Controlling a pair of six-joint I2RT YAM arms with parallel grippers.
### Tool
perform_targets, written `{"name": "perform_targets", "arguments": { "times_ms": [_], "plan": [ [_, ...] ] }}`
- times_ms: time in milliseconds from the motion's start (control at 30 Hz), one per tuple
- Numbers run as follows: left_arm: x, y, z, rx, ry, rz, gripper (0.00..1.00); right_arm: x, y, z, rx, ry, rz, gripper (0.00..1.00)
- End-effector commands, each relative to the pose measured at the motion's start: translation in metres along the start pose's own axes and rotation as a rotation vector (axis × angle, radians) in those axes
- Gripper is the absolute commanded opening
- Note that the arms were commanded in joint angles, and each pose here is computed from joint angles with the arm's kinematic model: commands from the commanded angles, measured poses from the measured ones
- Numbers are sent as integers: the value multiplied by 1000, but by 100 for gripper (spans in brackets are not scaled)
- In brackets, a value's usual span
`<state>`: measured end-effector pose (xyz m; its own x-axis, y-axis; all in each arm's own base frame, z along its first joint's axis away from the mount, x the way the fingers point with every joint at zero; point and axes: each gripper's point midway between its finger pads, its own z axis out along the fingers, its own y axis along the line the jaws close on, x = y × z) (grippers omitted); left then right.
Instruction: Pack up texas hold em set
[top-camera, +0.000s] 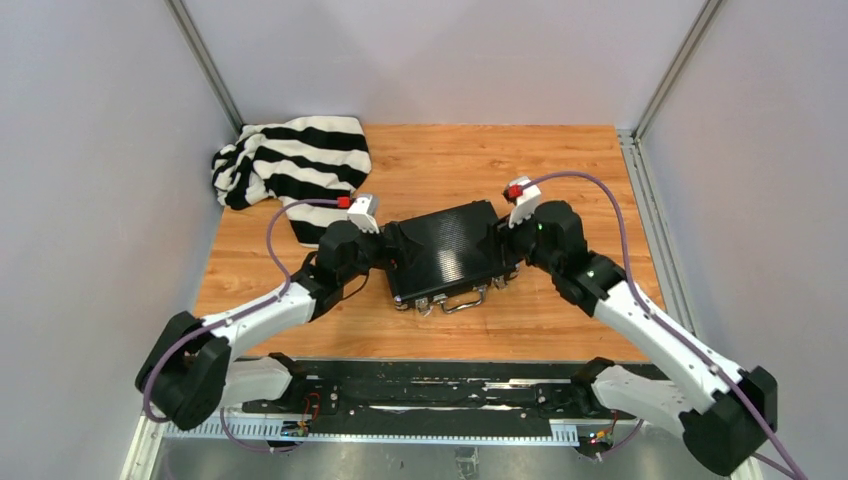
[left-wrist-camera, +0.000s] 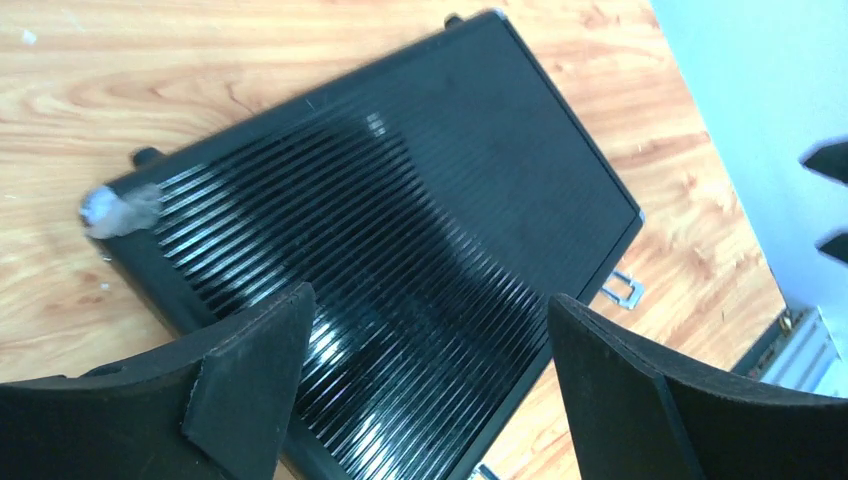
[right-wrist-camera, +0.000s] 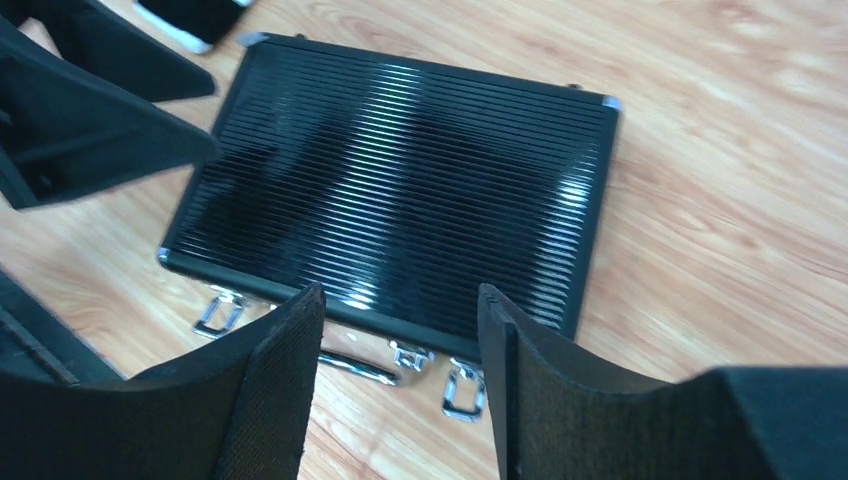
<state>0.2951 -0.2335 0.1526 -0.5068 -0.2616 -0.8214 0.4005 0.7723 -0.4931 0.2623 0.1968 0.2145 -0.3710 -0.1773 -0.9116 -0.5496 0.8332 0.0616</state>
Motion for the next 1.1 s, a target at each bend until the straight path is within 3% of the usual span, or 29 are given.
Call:
{"name": "perform_targets", "arguments": {
  "times_ms": [0,167,433,700,967,1067],
  "plan": [
    [9,-31,14,166,62,-29,90,-12,16,18,-298,-12,154,54],
    [34,-41,26,245,172,-95,88,-1,-10,20,-304,-30,275,44],
    [80,-16,36,169,277,-174,87,42,-26,9,-323,-59,453,29],
    [98,-2,24,129,300,-174,87,89,-47,10,-264,-35,649,1],
    [103,4,21,110,316,-148,88,116,-48,12,-255,46,708,1],
    [104,2,22,116,321,-150,88,96,-36,5,-351,-27,685,1]
  ]
}}
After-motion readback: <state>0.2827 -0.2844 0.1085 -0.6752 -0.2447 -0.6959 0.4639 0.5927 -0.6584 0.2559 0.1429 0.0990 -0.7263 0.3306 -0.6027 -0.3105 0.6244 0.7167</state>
